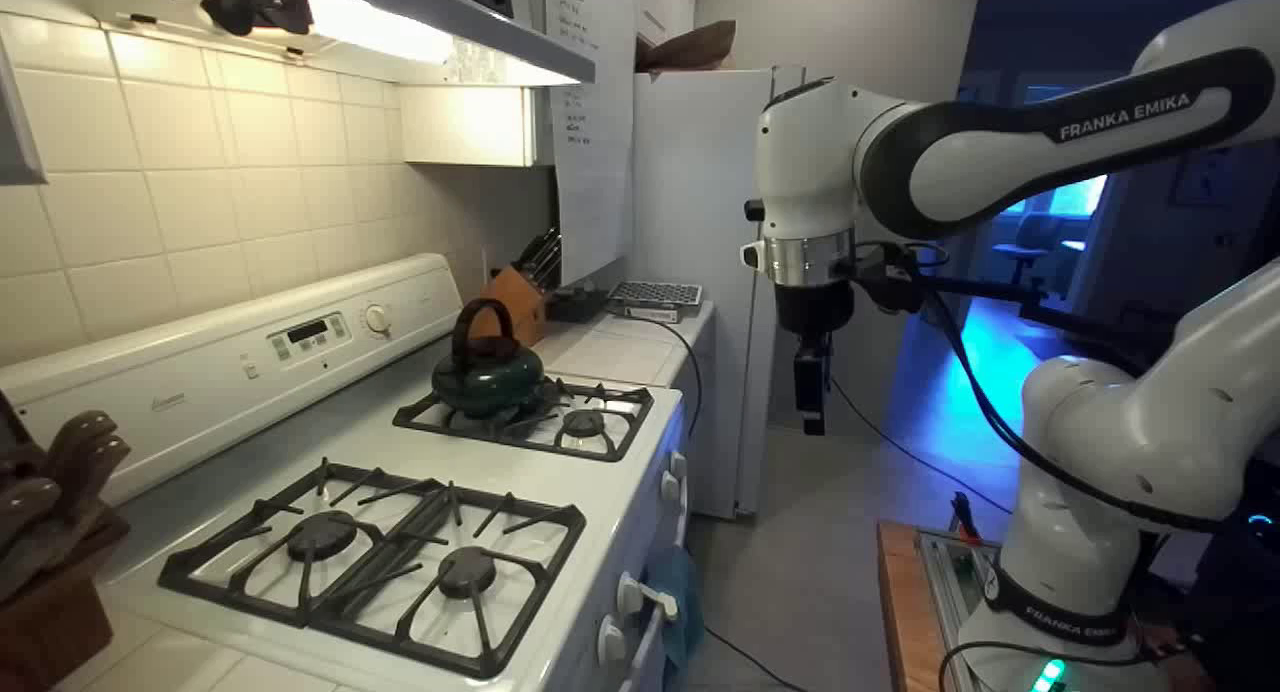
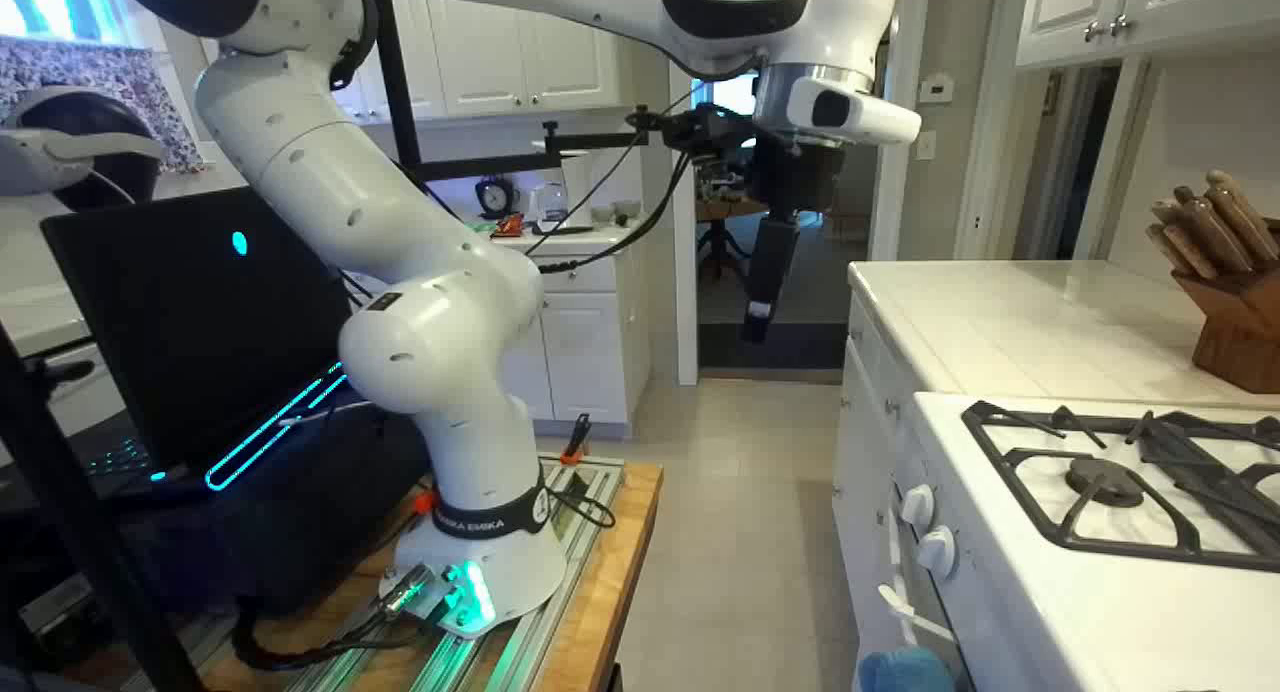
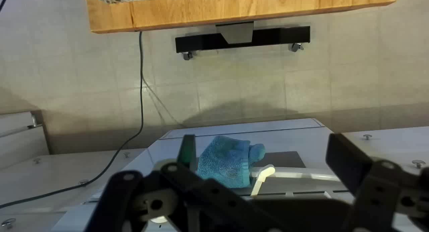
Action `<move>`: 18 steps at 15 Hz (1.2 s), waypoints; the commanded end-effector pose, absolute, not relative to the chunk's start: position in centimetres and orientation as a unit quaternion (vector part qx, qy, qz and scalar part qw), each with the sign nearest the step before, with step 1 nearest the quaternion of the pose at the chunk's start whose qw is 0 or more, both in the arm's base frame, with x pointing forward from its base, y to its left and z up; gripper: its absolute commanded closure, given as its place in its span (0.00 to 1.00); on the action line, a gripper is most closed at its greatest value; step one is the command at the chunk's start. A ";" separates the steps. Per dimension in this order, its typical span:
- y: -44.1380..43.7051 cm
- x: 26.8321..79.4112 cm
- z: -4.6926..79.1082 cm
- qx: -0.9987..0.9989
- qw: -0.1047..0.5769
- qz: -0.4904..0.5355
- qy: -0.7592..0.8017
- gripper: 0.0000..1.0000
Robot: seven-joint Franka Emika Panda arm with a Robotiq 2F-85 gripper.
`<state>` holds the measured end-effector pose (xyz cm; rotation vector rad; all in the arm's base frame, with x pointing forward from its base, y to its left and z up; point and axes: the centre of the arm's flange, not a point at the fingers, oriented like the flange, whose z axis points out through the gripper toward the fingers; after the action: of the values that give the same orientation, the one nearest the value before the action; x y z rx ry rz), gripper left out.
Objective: Put the blue towel on the stove
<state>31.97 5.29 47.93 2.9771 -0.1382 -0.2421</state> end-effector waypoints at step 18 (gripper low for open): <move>1.9 35.2 42.5 0.969 0.035 -0.129 -0.209 0.00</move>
<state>33.59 2.87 45.10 2.9562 -0.5388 -0.3525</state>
